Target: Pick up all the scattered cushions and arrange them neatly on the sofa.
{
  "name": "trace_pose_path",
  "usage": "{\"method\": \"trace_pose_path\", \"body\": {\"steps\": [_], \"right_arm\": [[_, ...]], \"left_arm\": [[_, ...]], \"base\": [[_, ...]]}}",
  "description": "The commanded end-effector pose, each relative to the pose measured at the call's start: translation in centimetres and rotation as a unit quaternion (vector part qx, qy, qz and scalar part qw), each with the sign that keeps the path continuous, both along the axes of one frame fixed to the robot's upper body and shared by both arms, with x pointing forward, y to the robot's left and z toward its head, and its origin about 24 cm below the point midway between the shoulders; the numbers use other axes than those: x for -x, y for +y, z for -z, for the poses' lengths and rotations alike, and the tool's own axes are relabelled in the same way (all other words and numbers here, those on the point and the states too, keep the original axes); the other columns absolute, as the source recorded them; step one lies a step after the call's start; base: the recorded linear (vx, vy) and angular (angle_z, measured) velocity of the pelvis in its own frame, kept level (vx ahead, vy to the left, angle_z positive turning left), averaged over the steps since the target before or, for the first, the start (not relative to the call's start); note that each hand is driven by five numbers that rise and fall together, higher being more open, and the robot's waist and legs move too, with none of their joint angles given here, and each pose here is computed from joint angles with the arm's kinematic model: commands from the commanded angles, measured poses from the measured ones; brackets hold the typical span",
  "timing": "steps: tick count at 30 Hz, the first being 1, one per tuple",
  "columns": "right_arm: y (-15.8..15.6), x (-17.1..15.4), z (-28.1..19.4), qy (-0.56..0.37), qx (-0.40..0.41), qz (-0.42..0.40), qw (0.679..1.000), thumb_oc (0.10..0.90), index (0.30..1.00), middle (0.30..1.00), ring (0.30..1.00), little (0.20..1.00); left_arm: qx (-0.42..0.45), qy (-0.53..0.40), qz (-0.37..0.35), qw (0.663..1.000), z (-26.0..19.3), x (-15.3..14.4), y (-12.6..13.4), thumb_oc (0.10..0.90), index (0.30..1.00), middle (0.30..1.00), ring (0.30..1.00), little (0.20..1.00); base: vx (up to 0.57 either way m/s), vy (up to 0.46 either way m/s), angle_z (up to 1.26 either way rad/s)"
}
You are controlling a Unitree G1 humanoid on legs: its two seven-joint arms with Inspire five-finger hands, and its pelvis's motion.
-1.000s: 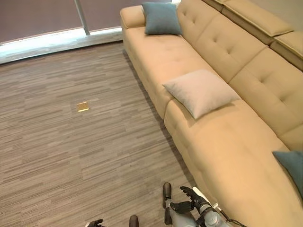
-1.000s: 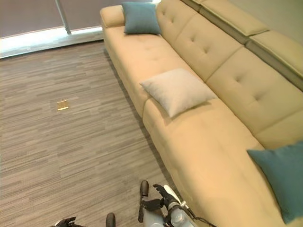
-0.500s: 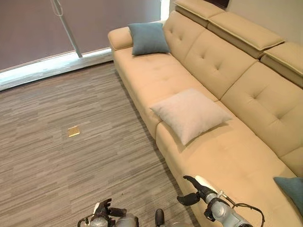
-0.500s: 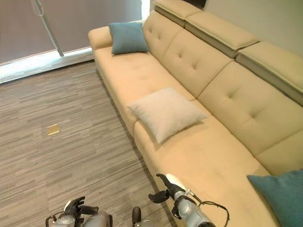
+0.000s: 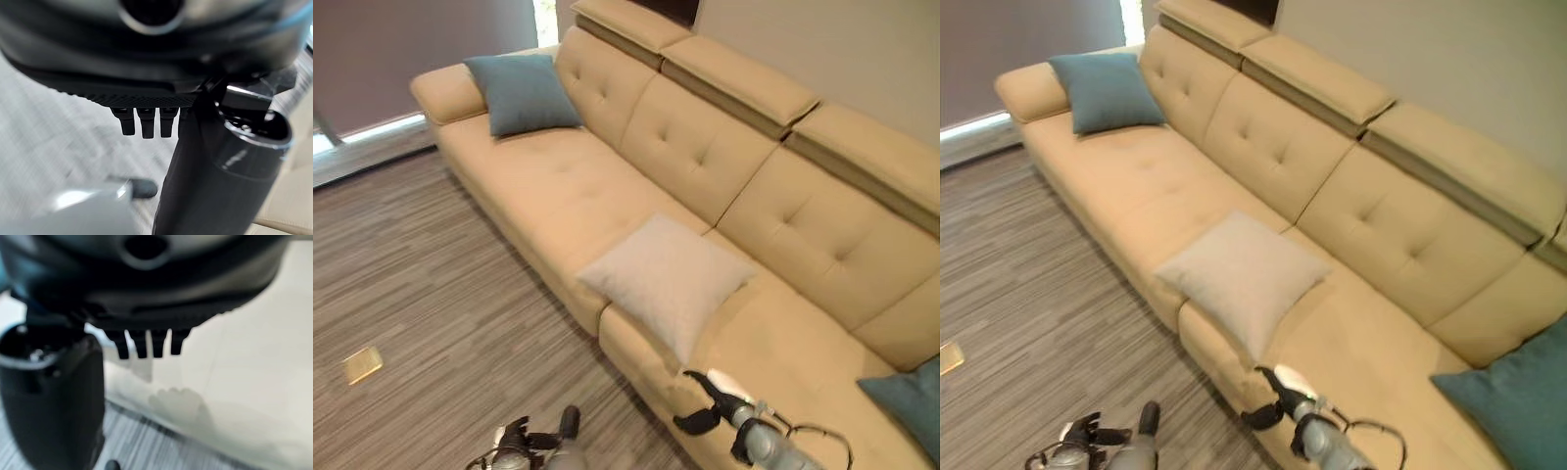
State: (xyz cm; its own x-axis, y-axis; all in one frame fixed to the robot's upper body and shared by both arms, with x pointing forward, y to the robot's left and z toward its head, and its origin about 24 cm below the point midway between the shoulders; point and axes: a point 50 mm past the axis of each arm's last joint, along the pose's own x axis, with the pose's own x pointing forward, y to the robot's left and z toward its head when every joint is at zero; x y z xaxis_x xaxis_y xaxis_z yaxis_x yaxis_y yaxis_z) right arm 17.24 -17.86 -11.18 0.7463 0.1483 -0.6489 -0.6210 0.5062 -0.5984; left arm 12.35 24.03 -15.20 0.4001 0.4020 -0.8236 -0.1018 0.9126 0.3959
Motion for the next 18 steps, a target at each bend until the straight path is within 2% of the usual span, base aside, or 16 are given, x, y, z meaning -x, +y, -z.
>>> {"method": "trace_pose_path", "body": {"steps": [1, 4, 7, 9, 10, 12, 13, 14, 15, 16, 17, 18], "right_arm": [[2.0, -3.8, -3.1, -0.088, -0.058, -0.009, 0.994, 0.8, 0.9, 0.9, 0.9, 0.9], [2.9, -4.6, -4.4, -0.112, -0.118, 0.019, 0.986, 0.8, 0.9, 0.9, 0.9, 0.9], [2.7, -4.7, -4.6, -0.12, -0.115, 0.019, 0.986, 0.8, 0.9, 0.9, 0.9, 0.9], [2.7, -5.1, -5.8, -0.151, -0.113, 0.004, 0.982, 0.8, 0.9, 0.9, 0.9, 0.9], [2.6, -5.1, -5.8, -0.151, -0.113, 0.004, 0.982, 0.8, 0.9, 0.9, 0.9, 0.9], [1.0, -4.9, -7.4, -0.196, -0.133, 0.052, 0.97, 0.8, 0.9, 0.9, 0.9, 0.9], [0.2, -4.9, -8.2, -0.216, -0.141, 0.074, 0.963, 0.8, 0.9, 0.9, 0.9, 0.9], [-0.3, -5.0, -8.8, -0.23, -0.141, 0.081, 0.96, 0.8, 0.9, 0.9, 0.9, 0.9], [-0.8, -5.2, -9.5, -0.248, -0.134, 0.086, 0.956, 0.8, 0.9, 0.9, 0.9, 0.9], [-1.5, -5.5, -10.3, -0.268, -0.127, 0.093, 0.95, 0.8, 0.9, 0.9, 0.9, 0.9], [-2.9, -6.2, -12.4, -0.315, -0.113, 0.107, 0.936, 0.8, 0.9, 0.9, 0.9, 0.9], [-2.9, -6.1, -12.4, -0.314, -0.112, 0.107, 0.937, 0.8, 0.9, 0.9, 0.9, 0.9]], "left_arm": [[-0.035, 0.018, 0.013, 0.999, 0.0, 1.3, 1.0, 0.8, 0.9, 0.9, 0.9, 0.9], [-0.056, 0.01, -0.006, 0.998, -0.8, 0.6, 3.1, 0.8, 0.9, 0.9, 0.9, 0.9], [-0.054, 0.009, -0.027, 0.998, -1.0, 0.8, 3.9, 0.8, 0.9, 0.9, 0.9, 0.9], [-0.067, -0.022, -0.09, 0.993, -2.0, 0.3, 5.9, 0.8, 0.9, 0.9, 0.9, 0.9], [-0.067, -0.022, -0.09, 0.993, -1.9, 0.4, 5.9, 0.8, 0.9, 0.9, 0.9, 0.9], [-0.077, -0.084, -0.186, 0.976, -3.4, -0.6, 8.1, 0.8, 0.9, 0.9, 0.9, 0.9], [-0.058, -0.14, -0.295, 0.943, -4.3, -1.2, 9.3, 0.8, 0.9, 0.9, 0.9, 0.9], [-0.029, -0.197, -0.367, 0.909, -4.9, -2.1, 9.6, 0.8, 0.9, 0.9, 0.9, 0.9], [-0.002, -0.244, -0.405, 0.881, -5.7, -3.3, 9.7, 0.8, 0.9, 0.9, 0.9, 0.9], [0.009, -0.301, -0.41, 0.861, -7.0, -5.4, 9.5, 0.8, 0.9, 0.9, 0.9, 0.9], [0.066, -0.428, -0.358, 0.827, -10.7, -10.2, 7.3, 0.8, 0.9, 0.9, 0.9, 0.9], [0.066, -0.428, -0.358, 0.828, -10.7, -10.1, 7.1, 0.8, 0.9, 0.9, 0.9, 0.9]], "base": [[0.25, 0.367, -0.57], [0.22, 0.363, -0.46], [0.11, 0.176, -0.54], [0.03, 0.163, -0.49], [0.05, 0.047, -0.97], [0.07, 0.028, -0.78], [0.05, 0.012, -0.69], [0.02, 0.006, -0.74], [-0.02, -0.014, -0.79], [-0.09, -0.105, -0.64], [-0.1, -0.106, -0.44], [-0.12, -0.151, -0.23]]}}
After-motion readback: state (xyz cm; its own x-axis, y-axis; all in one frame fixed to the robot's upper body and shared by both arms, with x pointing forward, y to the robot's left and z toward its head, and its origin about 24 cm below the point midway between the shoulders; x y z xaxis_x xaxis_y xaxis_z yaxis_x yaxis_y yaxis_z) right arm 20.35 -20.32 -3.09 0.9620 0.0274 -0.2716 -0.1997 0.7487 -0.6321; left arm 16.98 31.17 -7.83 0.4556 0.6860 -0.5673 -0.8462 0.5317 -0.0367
